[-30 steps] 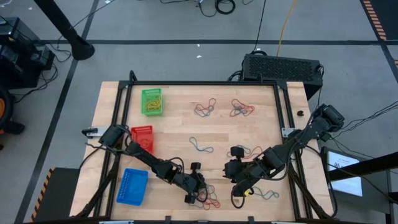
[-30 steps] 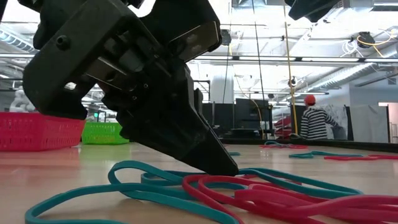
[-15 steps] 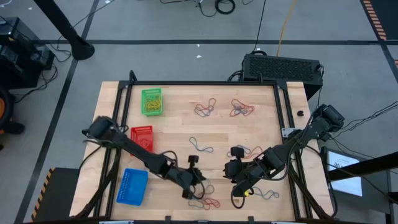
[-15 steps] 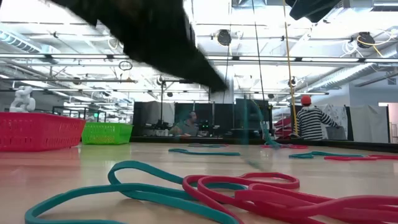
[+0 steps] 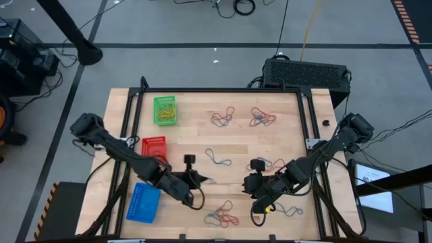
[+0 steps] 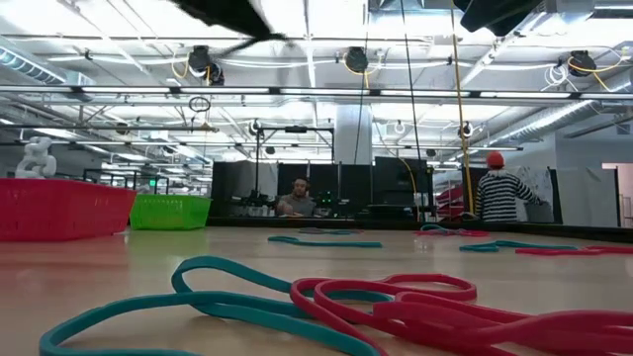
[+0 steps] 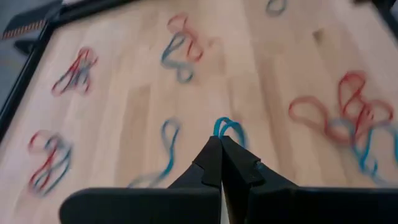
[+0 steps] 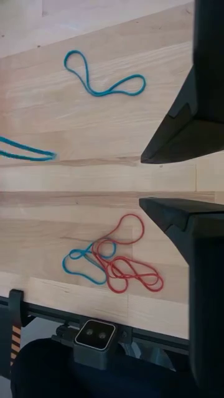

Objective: Sort rubber bands into baskets
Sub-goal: Put the blue rubber band into the red bin

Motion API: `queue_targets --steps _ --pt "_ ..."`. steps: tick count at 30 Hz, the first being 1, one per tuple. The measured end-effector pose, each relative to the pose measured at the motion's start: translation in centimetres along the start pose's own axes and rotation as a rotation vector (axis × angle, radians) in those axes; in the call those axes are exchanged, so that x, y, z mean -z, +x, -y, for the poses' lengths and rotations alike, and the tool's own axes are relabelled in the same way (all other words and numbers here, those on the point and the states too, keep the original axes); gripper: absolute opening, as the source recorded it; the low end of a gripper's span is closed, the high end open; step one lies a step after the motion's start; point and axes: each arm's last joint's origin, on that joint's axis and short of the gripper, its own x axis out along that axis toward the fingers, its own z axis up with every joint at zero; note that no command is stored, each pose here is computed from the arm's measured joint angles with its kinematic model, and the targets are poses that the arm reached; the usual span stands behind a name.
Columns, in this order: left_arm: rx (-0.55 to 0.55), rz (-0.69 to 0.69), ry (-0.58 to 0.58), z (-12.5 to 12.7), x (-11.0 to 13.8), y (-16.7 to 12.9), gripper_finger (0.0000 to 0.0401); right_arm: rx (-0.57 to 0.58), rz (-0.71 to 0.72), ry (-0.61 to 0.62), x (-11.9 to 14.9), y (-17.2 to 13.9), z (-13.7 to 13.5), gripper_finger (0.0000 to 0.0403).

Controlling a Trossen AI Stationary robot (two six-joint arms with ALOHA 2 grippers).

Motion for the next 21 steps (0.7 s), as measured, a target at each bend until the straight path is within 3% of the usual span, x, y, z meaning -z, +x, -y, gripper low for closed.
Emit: queue_targets --steps 10,21 --pt "-0.14 -0.326 -0.161 -3.3 3.5 -5.4 0.0 -0.004 0.008 0.001 -0.1 0.0 0.0 0.0091" --pt "-0.384 -0.714 -0.263 -5.9 8.5 -9.6 0.0 -0.007 0.016 -0.002 -0.2 0.0 -0.1 0.0091"
